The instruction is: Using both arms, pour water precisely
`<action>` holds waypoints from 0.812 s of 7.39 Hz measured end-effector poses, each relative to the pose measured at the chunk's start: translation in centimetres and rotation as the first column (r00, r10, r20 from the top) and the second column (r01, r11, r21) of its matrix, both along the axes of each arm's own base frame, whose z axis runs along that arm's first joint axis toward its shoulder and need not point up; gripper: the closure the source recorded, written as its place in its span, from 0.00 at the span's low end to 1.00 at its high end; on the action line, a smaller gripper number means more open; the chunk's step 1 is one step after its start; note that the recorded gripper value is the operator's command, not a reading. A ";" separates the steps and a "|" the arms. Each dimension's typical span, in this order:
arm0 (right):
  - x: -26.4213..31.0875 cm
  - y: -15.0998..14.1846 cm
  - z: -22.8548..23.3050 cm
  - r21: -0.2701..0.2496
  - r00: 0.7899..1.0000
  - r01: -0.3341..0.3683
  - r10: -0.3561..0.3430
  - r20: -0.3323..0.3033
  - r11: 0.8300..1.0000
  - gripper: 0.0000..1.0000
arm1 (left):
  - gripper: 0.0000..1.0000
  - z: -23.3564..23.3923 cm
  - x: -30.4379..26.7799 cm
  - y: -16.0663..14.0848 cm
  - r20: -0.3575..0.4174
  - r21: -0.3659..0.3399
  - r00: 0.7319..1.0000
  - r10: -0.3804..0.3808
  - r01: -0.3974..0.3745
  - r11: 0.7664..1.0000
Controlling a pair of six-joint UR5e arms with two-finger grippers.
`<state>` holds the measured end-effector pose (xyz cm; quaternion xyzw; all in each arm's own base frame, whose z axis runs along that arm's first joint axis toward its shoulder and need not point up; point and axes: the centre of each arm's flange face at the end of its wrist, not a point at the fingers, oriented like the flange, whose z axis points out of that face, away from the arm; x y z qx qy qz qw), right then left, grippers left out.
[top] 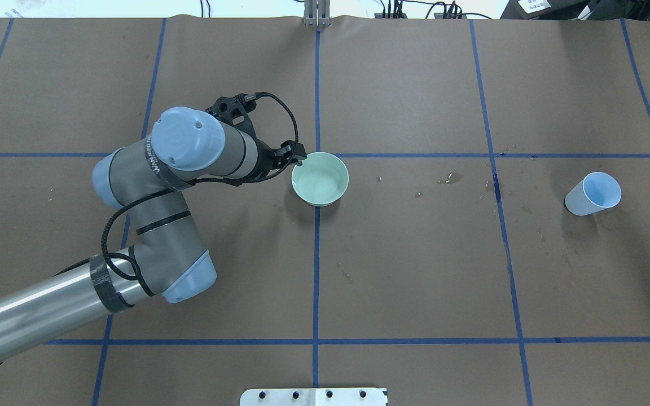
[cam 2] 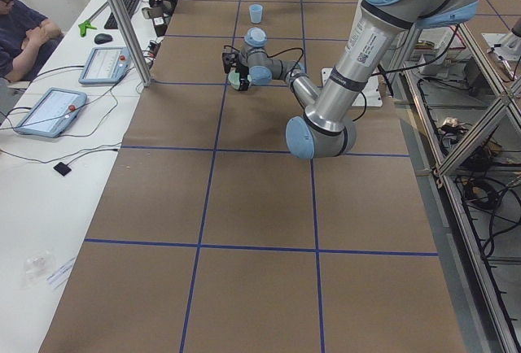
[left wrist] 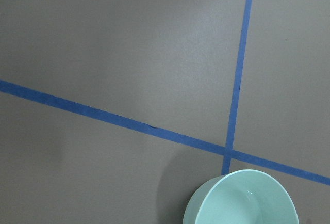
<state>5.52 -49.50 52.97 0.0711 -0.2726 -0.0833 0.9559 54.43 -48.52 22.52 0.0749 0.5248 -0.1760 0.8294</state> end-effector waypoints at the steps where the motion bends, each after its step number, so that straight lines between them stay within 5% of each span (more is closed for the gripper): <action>1: -0.2 0.0 0.9 -0.024 1.000 0.004 -0.003 0.022 1.000 0.01 | 0.02 0.1 1.3 0.5 0.010 -0.004 1.000 0.012 -0.012 1.000; 6: -0.6 0.4 2.0 -0.068 0.997 0.005 0.001 0.082 0.998 0.01 | 0.27 -0.2 5.0 0.6 0.038 -0.022 0.998 0.040 -0.039 0.999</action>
